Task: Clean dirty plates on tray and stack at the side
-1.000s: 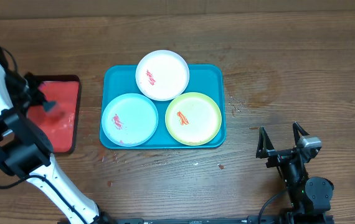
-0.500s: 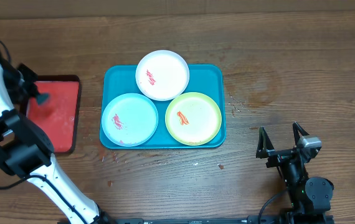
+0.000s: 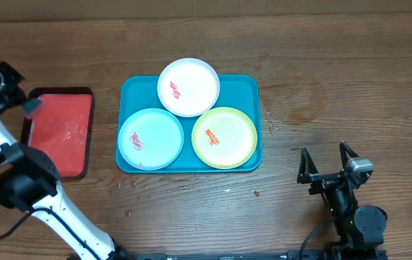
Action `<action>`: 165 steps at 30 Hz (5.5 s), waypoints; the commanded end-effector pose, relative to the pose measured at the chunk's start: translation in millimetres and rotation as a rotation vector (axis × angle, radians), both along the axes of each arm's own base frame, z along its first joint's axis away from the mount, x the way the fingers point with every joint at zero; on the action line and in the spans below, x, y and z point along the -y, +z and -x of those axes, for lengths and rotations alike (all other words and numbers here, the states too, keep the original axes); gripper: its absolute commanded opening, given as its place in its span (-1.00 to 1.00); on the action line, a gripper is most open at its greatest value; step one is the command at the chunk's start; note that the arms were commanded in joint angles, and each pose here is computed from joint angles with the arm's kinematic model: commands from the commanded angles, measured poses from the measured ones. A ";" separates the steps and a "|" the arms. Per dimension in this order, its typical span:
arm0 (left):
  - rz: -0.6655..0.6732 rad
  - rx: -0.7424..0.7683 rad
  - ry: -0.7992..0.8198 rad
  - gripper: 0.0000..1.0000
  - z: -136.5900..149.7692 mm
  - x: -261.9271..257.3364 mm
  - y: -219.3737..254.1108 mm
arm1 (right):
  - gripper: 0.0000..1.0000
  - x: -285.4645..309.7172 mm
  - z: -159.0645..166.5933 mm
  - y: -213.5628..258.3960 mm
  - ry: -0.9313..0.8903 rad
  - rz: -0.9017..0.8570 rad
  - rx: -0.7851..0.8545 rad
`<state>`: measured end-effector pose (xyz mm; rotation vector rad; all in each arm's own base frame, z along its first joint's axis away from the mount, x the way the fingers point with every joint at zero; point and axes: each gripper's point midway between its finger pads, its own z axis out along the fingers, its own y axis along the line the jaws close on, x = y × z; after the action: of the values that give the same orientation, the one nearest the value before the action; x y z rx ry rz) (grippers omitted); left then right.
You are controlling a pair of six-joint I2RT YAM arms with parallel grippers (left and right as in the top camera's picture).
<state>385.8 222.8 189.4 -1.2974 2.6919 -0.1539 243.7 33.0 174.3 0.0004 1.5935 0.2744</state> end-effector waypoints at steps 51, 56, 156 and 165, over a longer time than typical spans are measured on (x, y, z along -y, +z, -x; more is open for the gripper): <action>0.251 0.040 -0.698 -0.91 -22.3 227.2 3.3 | 1.00 0.8 -0.3 -2.0 -0.004 0.004 0.003; 0.298 -0.121 -0.794 -0.91 0.8 270.4 -56.1 | 1.00 0.8 -0.3 -2.0 -0.004 0.003 0.003; 0.132 0.133 -0.487 1.00 -38.2 197.6 36.9 | -0.07 -306.0 -149.1 4.3 0.427 -0.007 -0.863; 0.126 0.137 -0.513 0.99 -38.3 197.6 36.9 | -0.06 -329.3 -147.2 -82.6 0.429 0.064 -0.986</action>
<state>424.3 28.2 226.1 -0.6045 2.8581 -0.4611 385.1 359.3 91.6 -0.3128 2.5946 0.6191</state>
